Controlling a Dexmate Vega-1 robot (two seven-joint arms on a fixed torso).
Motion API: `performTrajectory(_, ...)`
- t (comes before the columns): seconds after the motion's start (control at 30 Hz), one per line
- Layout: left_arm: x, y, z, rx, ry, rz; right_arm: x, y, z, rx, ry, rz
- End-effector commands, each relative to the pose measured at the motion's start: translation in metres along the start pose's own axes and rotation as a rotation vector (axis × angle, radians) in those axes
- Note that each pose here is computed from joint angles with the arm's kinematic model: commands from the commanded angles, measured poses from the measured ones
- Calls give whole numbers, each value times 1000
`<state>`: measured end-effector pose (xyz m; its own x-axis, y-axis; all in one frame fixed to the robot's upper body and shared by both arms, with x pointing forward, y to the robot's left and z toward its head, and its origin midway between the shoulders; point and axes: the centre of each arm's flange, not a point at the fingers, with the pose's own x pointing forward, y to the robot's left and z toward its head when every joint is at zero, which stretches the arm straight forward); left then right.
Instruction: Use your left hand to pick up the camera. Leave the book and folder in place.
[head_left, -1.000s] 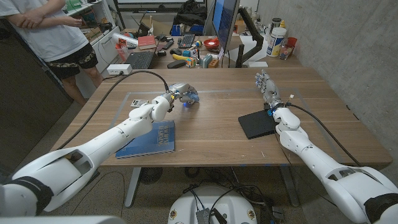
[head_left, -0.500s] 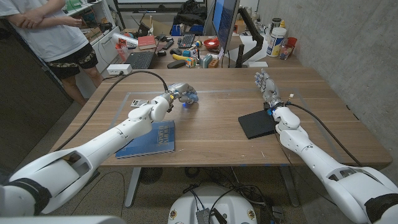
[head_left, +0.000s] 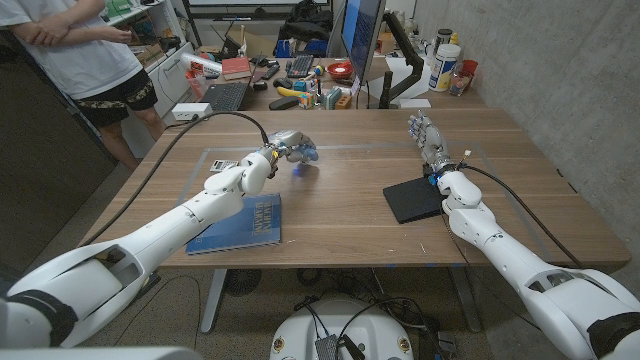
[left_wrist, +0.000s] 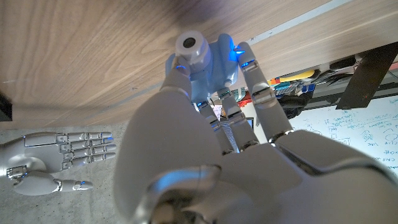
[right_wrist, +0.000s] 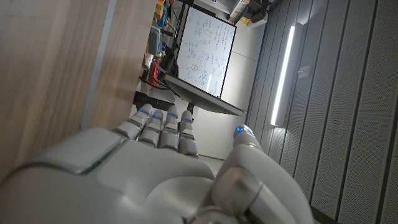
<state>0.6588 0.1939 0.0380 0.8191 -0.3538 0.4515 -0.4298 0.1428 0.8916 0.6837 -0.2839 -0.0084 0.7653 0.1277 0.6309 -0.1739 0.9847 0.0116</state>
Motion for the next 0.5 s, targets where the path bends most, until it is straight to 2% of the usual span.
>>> performTrajectory(0.03,-2,11,6,17,-3,16,-1,-1,4,1,-11,0)
performTrajectory(0.5,-5,30,11,39,-3,34,-2,-2,3,6,-5,6)
